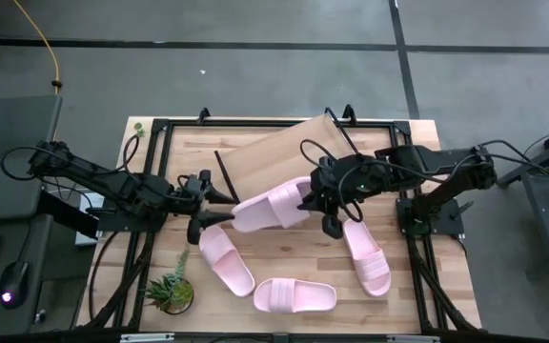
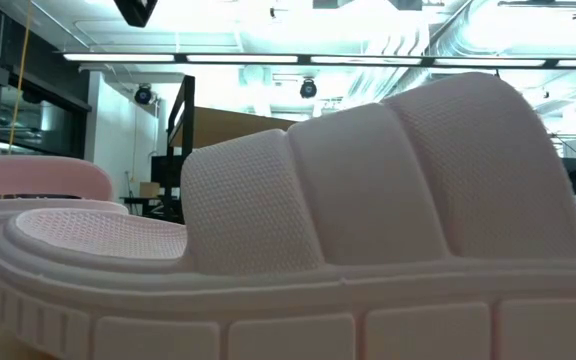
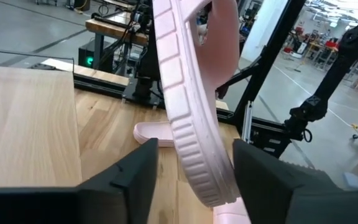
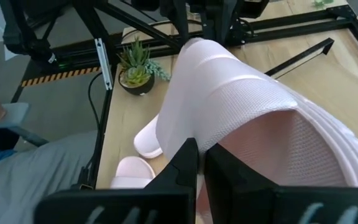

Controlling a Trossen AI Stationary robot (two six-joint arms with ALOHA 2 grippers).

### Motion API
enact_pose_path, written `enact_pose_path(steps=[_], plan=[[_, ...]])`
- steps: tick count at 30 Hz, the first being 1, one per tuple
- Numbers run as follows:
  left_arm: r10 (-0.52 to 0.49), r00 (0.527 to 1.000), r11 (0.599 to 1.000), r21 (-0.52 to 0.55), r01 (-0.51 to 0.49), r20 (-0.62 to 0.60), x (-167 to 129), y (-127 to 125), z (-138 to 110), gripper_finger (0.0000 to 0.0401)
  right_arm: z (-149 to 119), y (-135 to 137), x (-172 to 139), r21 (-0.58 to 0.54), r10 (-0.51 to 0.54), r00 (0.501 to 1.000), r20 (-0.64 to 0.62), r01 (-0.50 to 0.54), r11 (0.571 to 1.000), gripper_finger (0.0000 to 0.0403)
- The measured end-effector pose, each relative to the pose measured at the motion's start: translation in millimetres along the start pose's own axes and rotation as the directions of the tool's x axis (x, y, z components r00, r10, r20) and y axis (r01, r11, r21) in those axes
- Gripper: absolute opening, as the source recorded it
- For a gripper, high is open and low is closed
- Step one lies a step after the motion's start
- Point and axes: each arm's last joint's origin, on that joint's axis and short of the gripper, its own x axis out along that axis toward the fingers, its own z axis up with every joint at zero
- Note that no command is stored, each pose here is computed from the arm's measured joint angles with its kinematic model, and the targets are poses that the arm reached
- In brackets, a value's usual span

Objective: Pick and place slides into the shelf
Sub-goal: Put the pink slide on the shelf

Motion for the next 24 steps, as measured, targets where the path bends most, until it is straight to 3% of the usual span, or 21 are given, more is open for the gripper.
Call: enact_pose_path(steps=[9,19,24], plan=[[0.019,1.000,1.000,-0.010,-0.019,0.015,5,-1,0,0.0244,4,0,-3,-0.037,-0.020,0.999,0.041,0.022,0.999,0.0000],[-0.001,0.997,1.000,0.005,0.000,0.077,28,-7,-3,0.0244,9,-1,-5,-0.058,-0.034,0.996,0.086,0.039,0.998,0.0000],[-0.001,0.997,1.000,0.023,-0.001,0.080,29,-7,-3,0.0221,8,-2,-5,-0.065,-0.034,0.996,0.082,0.040,0.997,0.0000]])
